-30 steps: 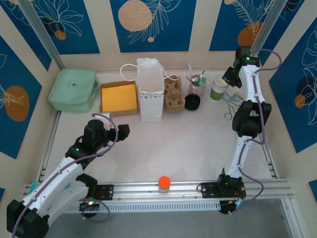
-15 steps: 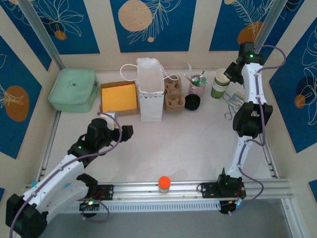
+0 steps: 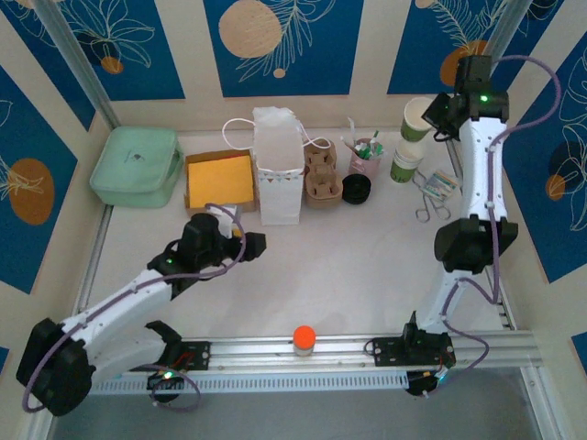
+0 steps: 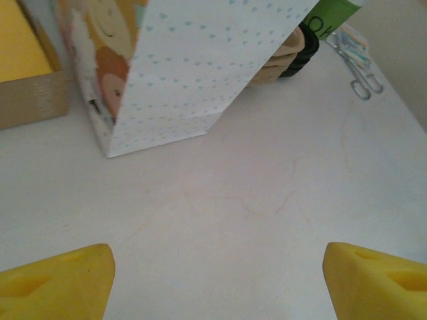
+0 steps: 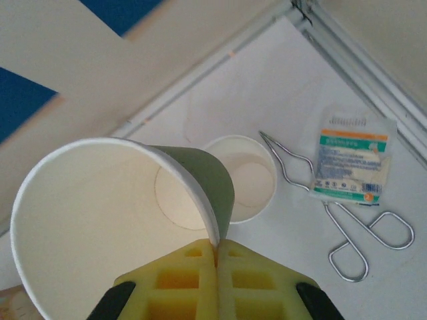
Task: Pack the takeout coffee
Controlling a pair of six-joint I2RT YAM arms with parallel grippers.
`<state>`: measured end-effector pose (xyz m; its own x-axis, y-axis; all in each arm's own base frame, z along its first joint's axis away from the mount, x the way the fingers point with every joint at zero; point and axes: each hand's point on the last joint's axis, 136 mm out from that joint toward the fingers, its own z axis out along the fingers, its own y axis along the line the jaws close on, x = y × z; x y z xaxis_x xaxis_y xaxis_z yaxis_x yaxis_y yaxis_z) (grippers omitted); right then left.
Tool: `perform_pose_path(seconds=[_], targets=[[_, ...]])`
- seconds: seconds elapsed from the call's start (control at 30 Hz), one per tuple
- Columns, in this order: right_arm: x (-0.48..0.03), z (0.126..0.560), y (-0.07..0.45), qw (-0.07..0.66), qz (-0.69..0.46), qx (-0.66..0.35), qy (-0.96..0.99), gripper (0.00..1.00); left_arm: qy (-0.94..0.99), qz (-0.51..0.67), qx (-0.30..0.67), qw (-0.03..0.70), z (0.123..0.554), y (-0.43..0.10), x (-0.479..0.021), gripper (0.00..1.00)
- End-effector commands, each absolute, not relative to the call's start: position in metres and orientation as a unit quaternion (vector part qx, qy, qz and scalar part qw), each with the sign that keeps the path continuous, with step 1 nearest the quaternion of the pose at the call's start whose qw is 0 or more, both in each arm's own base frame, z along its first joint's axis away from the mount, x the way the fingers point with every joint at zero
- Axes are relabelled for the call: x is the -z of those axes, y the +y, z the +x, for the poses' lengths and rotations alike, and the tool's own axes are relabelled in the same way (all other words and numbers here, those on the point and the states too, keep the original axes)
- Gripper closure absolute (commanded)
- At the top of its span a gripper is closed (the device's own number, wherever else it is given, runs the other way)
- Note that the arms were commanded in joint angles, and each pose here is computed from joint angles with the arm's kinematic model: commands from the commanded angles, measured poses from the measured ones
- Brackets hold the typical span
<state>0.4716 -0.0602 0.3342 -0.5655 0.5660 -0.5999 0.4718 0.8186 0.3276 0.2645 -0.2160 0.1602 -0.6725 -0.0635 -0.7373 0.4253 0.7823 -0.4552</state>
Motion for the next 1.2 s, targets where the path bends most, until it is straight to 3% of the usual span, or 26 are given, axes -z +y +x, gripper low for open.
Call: perform_pose_path(seconds=[0.0, 0.23, 0.53, 1.17], targets=[[-0.368, 0.448, -0.047, 0.389, 0.272, -0.062, 0.878, 0.98, 0.835, 0.100, 0.377, 0.388, 0.272, -0.242, -0.174, 0.19], [-0.397, 0.403, -0.009, 0.426, 0.226, -0.072, 0.873, 0.98, 0.833, 0.091, 0.398, 0.373, 0.297, -0.267, -0.166, 0.20], [-0.392, 0.339, 0.029, 0.436, 0.184, -0.102, 0.875, 0.98, 0.836, 0.081, 0.391, 0.377, 0.328, -0.284, -0.157, 0.21], [-0.321, 0.264, 0.115, 0.337, 0.046, -0.157, 0.927, 0.98, 0.840, 0.066, 0.382, 0.380, 0.384, -0.305, -0.140, 0.23]])
